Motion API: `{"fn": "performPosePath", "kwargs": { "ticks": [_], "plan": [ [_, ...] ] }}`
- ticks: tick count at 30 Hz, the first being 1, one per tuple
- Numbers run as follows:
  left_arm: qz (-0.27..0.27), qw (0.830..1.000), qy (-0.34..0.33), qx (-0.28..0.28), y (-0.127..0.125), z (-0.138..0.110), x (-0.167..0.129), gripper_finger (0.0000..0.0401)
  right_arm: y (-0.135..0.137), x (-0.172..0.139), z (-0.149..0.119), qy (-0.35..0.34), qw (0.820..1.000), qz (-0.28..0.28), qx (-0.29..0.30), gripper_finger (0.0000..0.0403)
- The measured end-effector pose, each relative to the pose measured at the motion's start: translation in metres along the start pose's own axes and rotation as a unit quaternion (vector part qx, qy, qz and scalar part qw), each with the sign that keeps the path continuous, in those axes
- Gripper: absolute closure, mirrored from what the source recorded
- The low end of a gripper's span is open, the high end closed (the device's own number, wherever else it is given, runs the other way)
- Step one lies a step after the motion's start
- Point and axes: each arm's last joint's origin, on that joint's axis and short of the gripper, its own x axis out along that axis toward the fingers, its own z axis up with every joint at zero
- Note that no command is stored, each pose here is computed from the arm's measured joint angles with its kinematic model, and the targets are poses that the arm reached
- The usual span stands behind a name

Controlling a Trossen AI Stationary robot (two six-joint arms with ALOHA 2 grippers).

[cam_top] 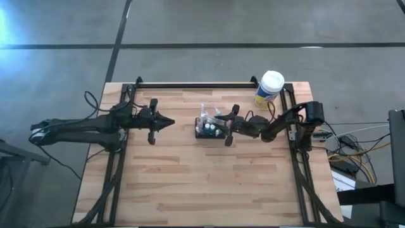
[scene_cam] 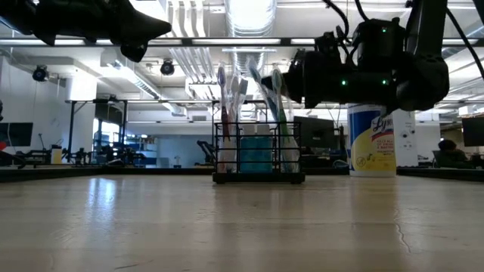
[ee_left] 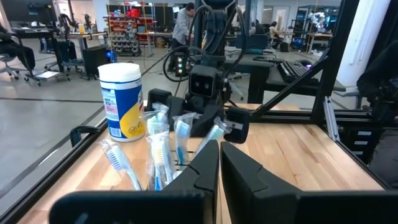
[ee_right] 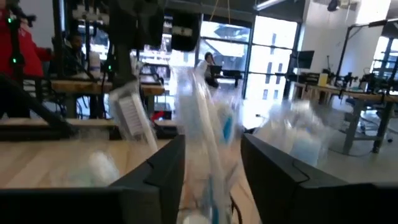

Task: Pick & Place toothbrushing station
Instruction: Return to Home Position

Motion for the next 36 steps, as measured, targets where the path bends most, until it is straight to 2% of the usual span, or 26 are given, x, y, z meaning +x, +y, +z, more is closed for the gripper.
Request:
{"fn": "performPosePath", "kwargs": {
  "ticks": [5, 10, 15, 21, 28, 33, 36],
  "plan": [
    [0.000, 1.000, 0.001, 0.000, 0.000, 0.000, 0.000, 0.0380, -0.002, -0.001, 0.007, 0.010, 1.000, -0.012, 0.001, 0.0226],
    [0.000, 1.000, 0.003, 0.000, 0.000, -0.001, 0.000, 0.0380, 0.000, -0.003, 0.017, 0.021, 1.000, -0.019, -0.001, 0.0216],
    [0.001, 1.000, 0.001, 0.012, 0.000, 0.000, -0.001, 0.0380, 0.005, -0.009, 0.042, -0.007, 1.000, -0.007, -0.006, 0.0220],
    [0.002, 0.999, 0.014, 0.036, -0.003, 0.001, -0.017, 0.0380, 0.009, -0.027, 0.077, 0.043, 0.999, -0.007, -0.004, 0.0236],
    [0.024, 0.998, 0.024, 0.051, -0.006, 0.002, -0.043, 0.0395, 0.008, -0.066, 0.118, 0.085, 0.996, 0.022, 0.006, 0.0290],
    [0.038, 0.997, 0.009, 0.067, -0.007, -0.005, -0.052, 0.0396, 0.003, -0.091, 0.131, 0.094, 0.994, 0.056, 0.011, 0.0359],
    [0.073, 0.995, 0.005, 0.072, -0.005, -0.015, -0.056, 0.0398, 0.002, -0.102, 0.134, 0.078, 0.993, 0.084, 0.025, 0.0388]
  ]
}}
